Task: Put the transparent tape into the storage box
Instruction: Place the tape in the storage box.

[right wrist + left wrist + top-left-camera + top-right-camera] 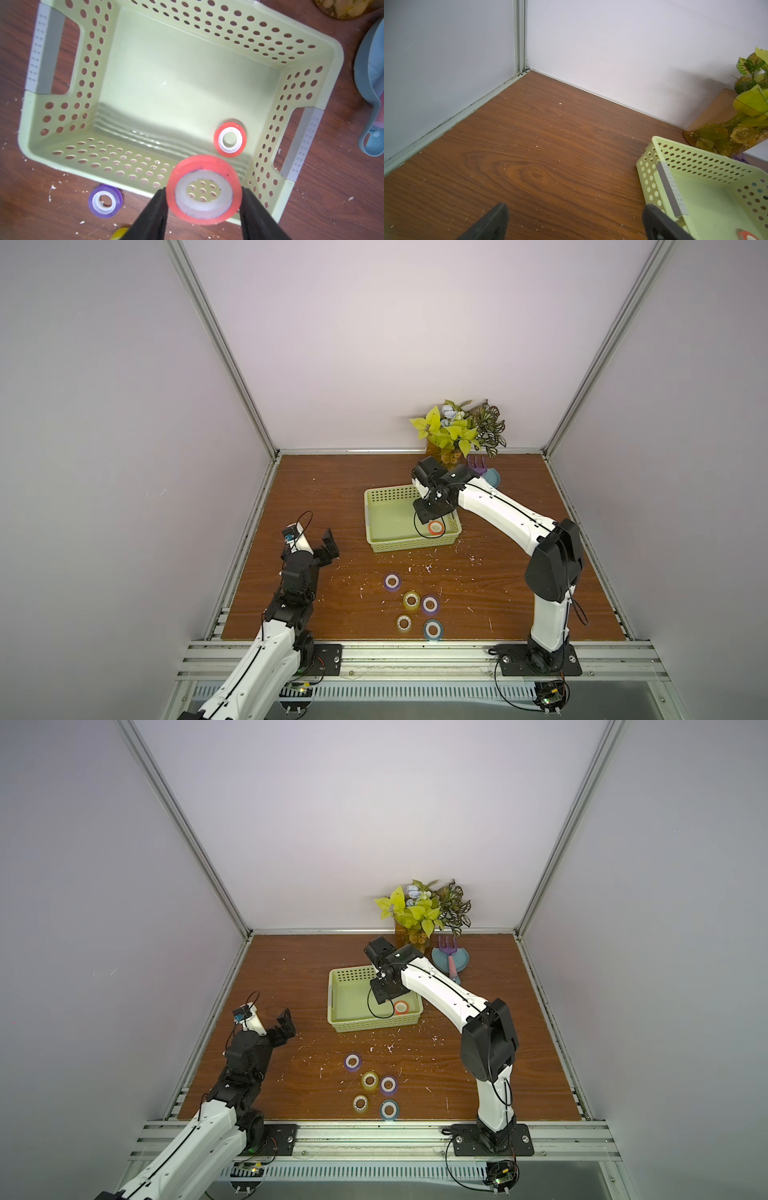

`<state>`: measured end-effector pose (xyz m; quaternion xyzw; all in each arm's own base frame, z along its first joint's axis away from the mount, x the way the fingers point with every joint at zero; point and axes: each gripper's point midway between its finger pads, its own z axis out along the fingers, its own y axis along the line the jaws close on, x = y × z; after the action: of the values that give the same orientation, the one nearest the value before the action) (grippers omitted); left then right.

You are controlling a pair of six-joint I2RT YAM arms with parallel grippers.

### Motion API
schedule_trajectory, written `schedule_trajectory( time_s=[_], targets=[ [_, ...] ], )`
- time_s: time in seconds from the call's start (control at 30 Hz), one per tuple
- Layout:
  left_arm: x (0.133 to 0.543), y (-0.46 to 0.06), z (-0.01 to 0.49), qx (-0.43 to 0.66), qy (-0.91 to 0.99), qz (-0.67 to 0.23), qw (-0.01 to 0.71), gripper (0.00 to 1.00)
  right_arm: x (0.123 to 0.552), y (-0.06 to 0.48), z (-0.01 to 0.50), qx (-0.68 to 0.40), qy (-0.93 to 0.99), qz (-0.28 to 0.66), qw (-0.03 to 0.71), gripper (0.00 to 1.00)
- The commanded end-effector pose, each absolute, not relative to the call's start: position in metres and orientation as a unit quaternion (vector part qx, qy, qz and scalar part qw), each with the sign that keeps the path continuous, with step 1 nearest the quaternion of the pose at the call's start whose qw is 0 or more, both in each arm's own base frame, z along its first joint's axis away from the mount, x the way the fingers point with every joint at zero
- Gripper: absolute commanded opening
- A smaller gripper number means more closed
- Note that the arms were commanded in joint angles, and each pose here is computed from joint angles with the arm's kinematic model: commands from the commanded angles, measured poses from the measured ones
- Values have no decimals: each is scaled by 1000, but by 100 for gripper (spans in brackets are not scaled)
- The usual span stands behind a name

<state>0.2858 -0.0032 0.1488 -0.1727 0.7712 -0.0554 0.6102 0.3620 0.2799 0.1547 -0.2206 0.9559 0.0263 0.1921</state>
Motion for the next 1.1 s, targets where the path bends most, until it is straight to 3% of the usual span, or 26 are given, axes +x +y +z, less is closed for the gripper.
schedule_trajectory(
  time_s=[0.0,1.07],
  targets=[
    [286,-1,148,-176,769,-56,612,99,370,289,148,-232,953,41,188,56],
    [286,-1,150,-175,768,-56,614,99,389,300,68,-227,965,49,120,57]
  ],
)
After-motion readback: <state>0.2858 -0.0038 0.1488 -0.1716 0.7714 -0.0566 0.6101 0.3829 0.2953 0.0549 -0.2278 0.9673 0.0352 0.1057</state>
